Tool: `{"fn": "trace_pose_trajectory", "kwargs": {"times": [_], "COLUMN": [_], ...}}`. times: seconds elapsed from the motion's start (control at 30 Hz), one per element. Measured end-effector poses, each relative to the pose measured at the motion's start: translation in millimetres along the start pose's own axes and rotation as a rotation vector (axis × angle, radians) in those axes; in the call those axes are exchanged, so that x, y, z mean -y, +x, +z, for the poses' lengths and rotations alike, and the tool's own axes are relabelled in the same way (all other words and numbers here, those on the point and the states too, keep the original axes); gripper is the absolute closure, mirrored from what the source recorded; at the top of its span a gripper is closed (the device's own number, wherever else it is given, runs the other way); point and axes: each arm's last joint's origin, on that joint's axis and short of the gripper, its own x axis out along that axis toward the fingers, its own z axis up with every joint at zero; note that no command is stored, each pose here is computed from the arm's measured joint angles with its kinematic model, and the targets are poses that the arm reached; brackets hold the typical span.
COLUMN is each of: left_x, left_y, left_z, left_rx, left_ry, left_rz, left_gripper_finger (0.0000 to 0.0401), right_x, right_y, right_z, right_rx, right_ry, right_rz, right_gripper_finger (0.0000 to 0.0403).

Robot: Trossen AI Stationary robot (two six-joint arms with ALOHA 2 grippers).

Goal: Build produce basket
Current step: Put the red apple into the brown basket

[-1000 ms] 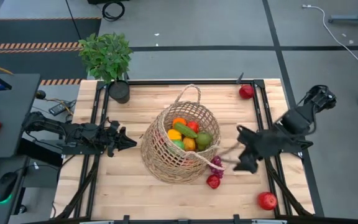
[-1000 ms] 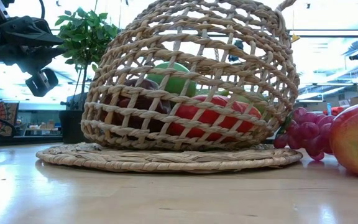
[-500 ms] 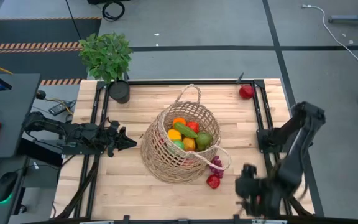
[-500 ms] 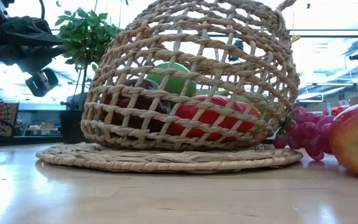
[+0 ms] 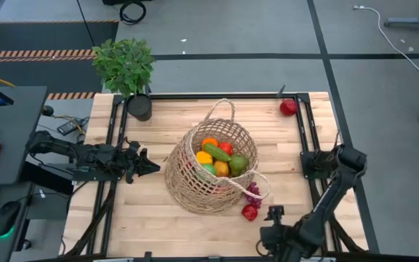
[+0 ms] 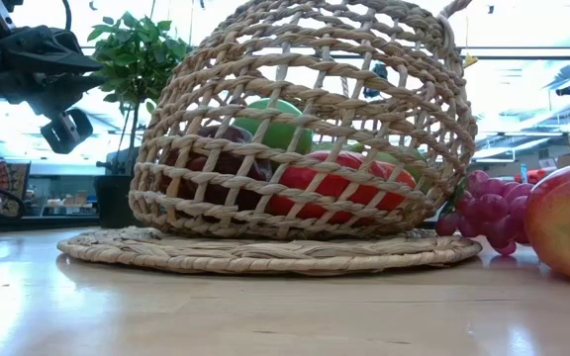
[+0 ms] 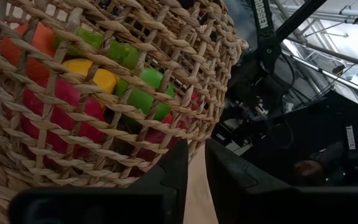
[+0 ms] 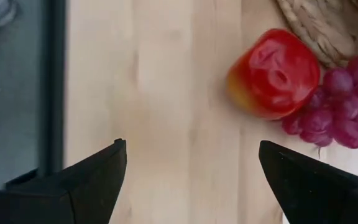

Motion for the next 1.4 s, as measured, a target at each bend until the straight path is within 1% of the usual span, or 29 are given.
{"fn": "trace_pose_trajectory", "kwargs": {"times": [0.1, 0.3, 0.37, 0.43, 0.5, 0.63, 0.73, 0.93, 1.13, 1.23, 1.4], "left_x": [0.1, 0.0, 0.0, 0.0, 0.0, 0.0, 0.0, 0.0, 0.0, 0.0, 0.0], "left_y": [0.0, 0.0, 0.0, 0.0, 0.0, 0.0, 0.0, 0.0, 0.0, 0.0, 0.0], "left_z": [0.1, 0.1, 0.0, 0.0, 0.0, 0.0, 0.0, 0.0, 0.0, 0.0, 0.0], "left_rx": [0.0, 0.0, 0.0, 0.0, 0.0, 0.0, 0.0, 0.0, 0.0, 0.0, 0.0], "left_ry": [-0.001, 0.0, -0.001, 0.0, 0.0, 0.0, 0.0, 0.0, 0.0, -0.001, 0.0], "left_rz": [-0.001, 0.0, 0.0, 0.0, 0.0, 0.0, 0.0, 0.0, 0.0, 0.0, 0.0], "left_gripper_finger": [0.0338, 0.0343, 0.0343, 0.0342, 0.0339, 0.0338, 0.0342, 0.0341, 0.034, 0.0343, 0.0345], "right_x": [5.0, 14.7, 15.1, 13.2, 13.6, 20.4, 24.1, 25.0, 32.6, 35.6, 35.0], "right_y": [8.7, 12.2, 13.0, 16.7, 23.7, 35.4, 39.5, 53.0, 64.8, 69.2, 71.3], "right_z": [7.6, 22.8, 28.5, 33.2, 33.1, 26.3, 19.6, 9.2, 0.0, -2.6, -2.5], "right_rx": [-0.002, 0.178, 0.236, 0.303, 0.34, 0.347, 0.352, 0.341, 0.329, 0.305, 0.312], "right_ry": [0.013, 0.068, 0.094, 0.129, 0.153, 0.231, 0.261, 0.288, 0.307, 0.316, 0.316], "right_rz": [-0.027, -0.151, -0.157, -0.138, -0.13, -0.159, -0.182, -0.136, -0.159, -0.154, -0.14], "right_gripper_finger": [0.0033, 0.0033, 0.0033, 0.0033, 0.0033, 0.0033, 0.0035, 0.0035, 0.0035, 0.0035, 0.0038]}}
